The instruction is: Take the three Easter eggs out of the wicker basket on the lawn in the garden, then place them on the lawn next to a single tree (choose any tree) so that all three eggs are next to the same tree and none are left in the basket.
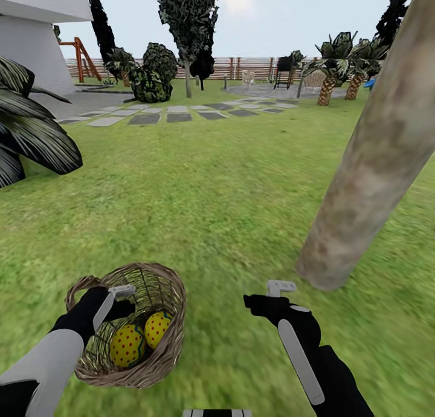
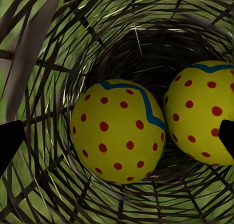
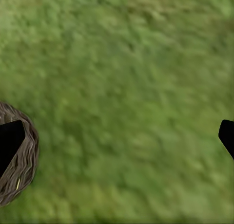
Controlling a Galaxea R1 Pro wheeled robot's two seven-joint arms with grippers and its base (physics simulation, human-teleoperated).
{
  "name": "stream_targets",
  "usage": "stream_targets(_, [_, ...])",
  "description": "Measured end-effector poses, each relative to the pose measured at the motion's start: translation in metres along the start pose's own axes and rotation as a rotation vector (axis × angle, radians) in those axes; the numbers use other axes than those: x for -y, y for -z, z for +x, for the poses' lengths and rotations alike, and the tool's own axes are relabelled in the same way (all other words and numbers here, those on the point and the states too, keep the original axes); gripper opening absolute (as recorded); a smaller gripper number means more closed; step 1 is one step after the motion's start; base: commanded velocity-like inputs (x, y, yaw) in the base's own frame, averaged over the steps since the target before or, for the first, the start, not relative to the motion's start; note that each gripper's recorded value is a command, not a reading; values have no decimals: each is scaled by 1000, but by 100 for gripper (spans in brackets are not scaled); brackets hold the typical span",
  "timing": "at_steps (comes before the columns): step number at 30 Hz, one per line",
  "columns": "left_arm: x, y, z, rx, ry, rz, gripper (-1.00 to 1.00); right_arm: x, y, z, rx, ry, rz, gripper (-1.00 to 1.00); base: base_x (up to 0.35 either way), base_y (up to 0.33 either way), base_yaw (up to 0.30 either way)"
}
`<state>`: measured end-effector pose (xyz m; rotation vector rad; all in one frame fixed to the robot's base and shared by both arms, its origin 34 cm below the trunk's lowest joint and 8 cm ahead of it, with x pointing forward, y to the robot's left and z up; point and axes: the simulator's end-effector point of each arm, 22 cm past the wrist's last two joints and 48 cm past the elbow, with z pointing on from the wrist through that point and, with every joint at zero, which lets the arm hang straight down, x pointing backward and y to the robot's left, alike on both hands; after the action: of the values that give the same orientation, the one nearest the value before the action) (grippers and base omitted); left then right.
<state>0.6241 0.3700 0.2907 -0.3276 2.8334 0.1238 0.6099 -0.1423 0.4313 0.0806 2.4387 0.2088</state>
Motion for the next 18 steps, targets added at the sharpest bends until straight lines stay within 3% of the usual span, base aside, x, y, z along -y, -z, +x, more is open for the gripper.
stream_targets(18, [1, -16, 13, -35, -5, -5, 100, 6, -12, 14, -33, -4, 9, 100, 0, 0, 0])
